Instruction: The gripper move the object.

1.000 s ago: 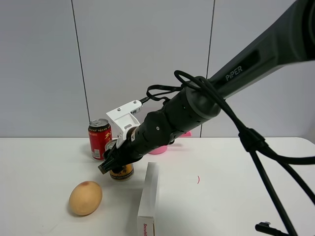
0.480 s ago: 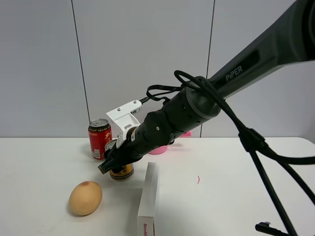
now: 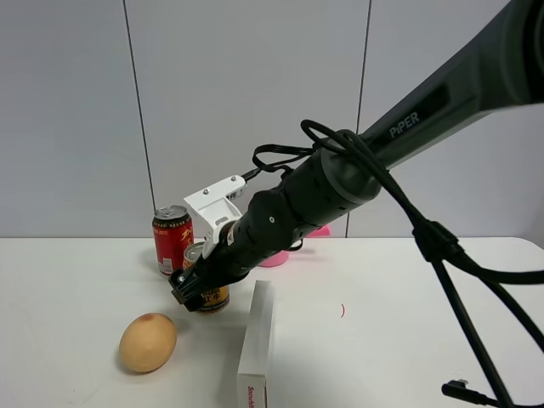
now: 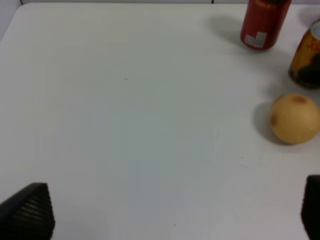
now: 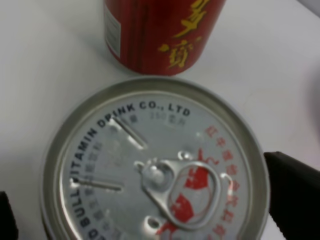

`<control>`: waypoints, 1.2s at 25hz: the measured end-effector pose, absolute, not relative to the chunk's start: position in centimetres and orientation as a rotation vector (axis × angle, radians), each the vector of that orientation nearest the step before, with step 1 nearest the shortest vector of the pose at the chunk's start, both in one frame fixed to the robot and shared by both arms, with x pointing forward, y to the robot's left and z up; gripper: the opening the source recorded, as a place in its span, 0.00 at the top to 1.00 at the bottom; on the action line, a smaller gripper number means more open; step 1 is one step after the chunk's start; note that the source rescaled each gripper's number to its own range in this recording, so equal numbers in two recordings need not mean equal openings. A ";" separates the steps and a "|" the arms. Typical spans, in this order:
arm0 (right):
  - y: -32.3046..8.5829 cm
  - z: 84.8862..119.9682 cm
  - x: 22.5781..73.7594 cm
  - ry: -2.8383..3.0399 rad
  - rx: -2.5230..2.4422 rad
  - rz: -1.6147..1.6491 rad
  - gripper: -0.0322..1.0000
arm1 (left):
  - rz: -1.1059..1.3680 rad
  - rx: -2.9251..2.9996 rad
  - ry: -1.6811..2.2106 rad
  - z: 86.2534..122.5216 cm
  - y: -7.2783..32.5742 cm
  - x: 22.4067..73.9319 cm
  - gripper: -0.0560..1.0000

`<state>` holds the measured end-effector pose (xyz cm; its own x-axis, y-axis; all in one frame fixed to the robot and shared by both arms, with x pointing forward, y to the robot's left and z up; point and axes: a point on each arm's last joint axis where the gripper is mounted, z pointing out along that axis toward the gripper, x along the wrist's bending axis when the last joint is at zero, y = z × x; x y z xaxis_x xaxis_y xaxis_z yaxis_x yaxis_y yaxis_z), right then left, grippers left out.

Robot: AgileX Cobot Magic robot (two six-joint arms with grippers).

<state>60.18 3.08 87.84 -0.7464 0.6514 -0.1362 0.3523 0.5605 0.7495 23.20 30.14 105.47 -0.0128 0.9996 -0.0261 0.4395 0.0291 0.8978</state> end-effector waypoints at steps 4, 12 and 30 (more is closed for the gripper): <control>3.1 89.1 60.2 2.380 0.802 1.042 0.01 | 0.942 1.510 1.554 105.5 30.1 23.2 0.00; 2.4 96.1 59.5 2.323 0.778 1.091 0.01 | 0.942 1.510 1.554 105.5 30.1 23.2 0.00; -2.1 110.0 54.8 2.242 0.791 1.160 0.01 | 0.942 1.510 1.554 105.5 30.1 23.2 0.00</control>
